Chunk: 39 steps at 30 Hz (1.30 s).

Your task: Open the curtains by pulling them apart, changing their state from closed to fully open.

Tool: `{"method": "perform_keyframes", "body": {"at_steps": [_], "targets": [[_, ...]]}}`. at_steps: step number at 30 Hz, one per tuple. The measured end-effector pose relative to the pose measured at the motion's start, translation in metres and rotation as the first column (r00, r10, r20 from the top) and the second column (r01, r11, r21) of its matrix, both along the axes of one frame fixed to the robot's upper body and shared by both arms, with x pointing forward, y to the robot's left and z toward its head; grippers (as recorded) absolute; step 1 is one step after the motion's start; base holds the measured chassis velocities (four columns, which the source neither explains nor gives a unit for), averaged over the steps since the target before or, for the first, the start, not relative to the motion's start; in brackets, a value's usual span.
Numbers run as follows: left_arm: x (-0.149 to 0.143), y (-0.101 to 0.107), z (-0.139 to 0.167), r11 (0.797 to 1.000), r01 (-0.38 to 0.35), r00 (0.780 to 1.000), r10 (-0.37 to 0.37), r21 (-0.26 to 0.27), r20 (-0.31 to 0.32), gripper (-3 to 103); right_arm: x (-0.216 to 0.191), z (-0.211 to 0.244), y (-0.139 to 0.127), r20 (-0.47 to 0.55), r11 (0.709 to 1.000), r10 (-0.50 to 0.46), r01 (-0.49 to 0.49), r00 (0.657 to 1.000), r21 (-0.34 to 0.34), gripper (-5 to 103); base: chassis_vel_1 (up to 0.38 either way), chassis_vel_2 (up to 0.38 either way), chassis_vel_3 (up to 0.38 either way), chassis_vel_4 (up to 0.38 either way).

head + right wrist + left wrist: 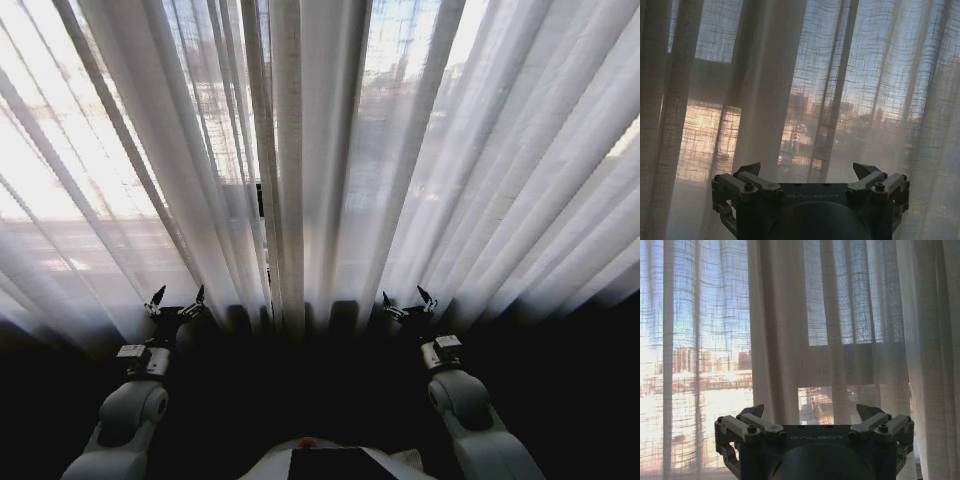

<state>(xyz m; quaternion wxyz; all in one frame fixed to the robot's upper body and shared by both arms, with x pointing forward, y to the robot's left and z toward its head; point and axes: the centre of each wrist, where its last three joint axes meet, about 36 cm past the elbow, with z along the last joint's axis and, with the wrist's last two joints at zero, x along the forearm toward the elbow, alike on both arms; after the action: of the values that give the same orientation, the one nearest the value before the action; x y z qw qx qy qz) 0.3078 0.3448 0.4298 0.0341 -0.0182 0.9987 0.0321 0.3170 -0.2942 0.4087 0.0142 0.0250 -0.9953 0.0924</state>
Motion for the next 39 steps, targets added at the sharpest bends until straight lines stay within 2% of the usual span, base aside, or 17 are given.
{"method": "perform_keyframes", "body": {"at_steps": [23, 39], "targets": [[-0.003, -0.006, -0.002, 1.000, -0.009, 1.000, 0.009, -0.002, 0.002, 100, 0.004, -0.006, -0.007, 0.009, 1.000, 0.002, -0.002, 1.000, -0.011, 100, 0.124, 0.132, -0.123, -0.129], [-0.004, -0.015, -0.003, 1.000, -0.008, 1.000, 0.008, 0.001, 0.000, 100, 0.007, -0.014, -0.015, 0.007, 1.000, 0.000, 0.000, 1.000, -0.010, 100, -0.099, 0.081, 0.085, -0.071]]}}
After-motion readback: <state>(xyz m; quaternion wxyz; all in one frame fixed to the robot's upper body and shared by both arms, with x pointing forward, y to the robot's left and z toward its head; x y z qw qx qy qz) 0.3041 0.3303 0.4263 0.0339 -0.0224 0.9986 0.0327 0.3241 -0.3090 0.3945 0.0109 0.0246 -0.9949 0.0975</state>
